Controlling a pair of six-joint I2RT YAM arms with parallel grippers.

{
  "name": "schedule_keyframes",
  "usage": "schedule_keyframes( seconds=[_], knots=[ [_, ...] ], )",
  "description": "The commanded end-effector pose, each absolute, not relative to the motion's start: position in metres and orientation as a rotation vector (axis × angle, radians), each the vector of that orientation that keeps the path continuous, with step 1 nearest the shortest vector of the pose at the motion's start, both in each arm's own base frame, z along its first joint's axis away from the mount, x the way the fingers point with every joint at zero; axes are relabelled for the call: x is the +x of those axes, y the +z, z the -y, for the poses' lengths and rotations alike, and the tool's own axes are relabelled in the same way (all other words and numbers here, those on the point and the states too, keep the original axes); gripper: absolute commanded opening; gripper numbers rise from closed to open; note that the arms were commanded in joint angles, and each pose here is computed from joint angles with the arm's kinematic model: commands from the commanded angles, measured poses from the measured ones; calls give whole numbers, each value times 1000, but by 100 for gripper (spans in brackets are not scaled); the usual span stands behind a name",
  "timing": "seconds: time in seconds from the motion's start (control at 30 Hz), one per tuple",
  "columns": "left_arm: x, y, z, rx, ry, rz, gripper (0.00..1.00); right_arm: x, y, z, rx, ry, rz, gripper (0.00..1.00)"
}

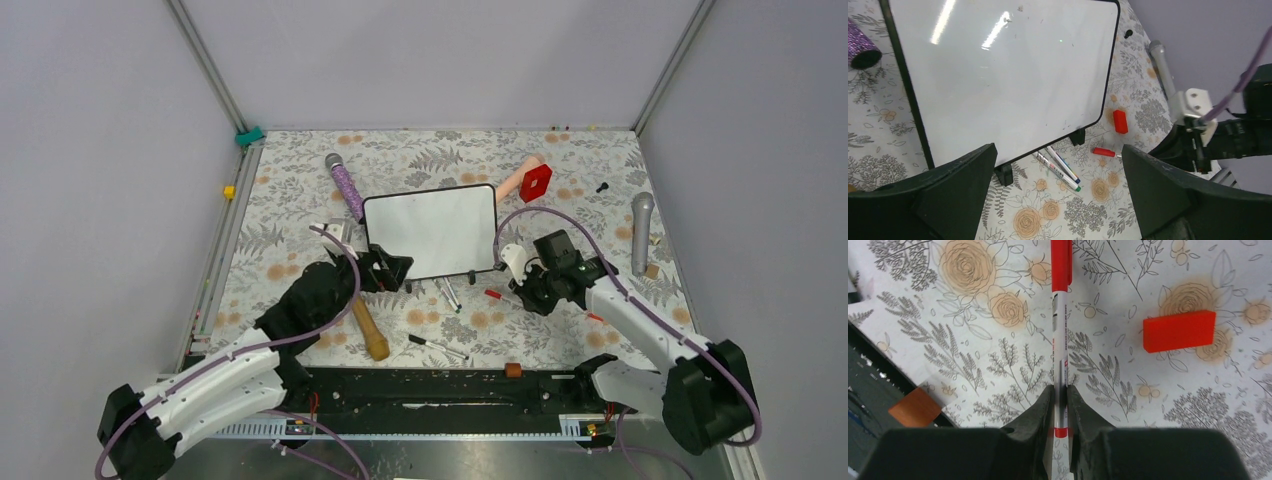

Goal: Write a sentence on the whiteboard
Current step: Pick up the whiteboard marker from the center of the board, then pass from the right arm to the left

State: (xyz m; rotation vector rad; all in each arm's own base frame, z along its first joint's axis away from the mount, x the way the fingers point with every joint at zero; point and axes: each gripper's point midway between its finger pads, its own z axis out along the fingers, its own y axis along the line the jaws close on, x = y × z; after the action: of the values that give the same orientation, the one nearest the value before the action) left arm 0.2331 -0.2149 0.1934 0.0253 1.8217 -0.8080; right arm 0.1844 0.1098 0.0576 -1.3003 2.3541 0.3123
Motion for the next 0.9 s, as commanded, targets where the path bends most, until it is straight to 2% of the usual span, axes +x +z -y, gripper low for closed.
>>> schedule_keyframes(
  seconds=[0.0, 0.07, 0.1, 0.13, 0.2, 0.3, 0.43, 0.47, 0.6, 0.67, 0.87],
  knots=[
    [233, 219, 199, -81, -815, -1746, 99, 202, 45, -121, -1246, 321, -2349, 12],
    [230, 221, 190, -83, -784, -1743, 99, 205, 39, -121, -1249, 313, -2352, 19],
    [230, 221, 185, -85, -765, -1742, 99, 205, 36, -122, -1255, 317, -2353, 28],
    [229, 222, 182, -86, -749, -1739, 99, 203, 32, -122, -1263, 324, -2355, 32],
    [229, 223, 175, -80, -716, -1734, 99, 203, 29, -123, -1263, 330, -2358, 36],
    [229, 228, 171, -51, -681, -1719, 99, 207, 27, -124, -1250, 320, -2360, 47],
    [230, 237, 168, -15, -645, -1706, 99, 207, 20, -124, -1250, 303, -2406, 47],
    [230, 239, 168, -9, -642, -1703, 99, 207, 17, -125, -1247, 292, -2417, 46],
    [229, 246, 169, 19, -642, -1687, 99, 207, 7, -126, -1237, 238, -2426, 14],
    [227, 249, 170, 43, -643, -1680, 99, 204, 4, -128, -1256, 229, -2400, 10],
    [216, 249, 165, 92, -638, -1705, 99, 197, 3, -131, -1297, 238, -2375, 9]
  ],
)
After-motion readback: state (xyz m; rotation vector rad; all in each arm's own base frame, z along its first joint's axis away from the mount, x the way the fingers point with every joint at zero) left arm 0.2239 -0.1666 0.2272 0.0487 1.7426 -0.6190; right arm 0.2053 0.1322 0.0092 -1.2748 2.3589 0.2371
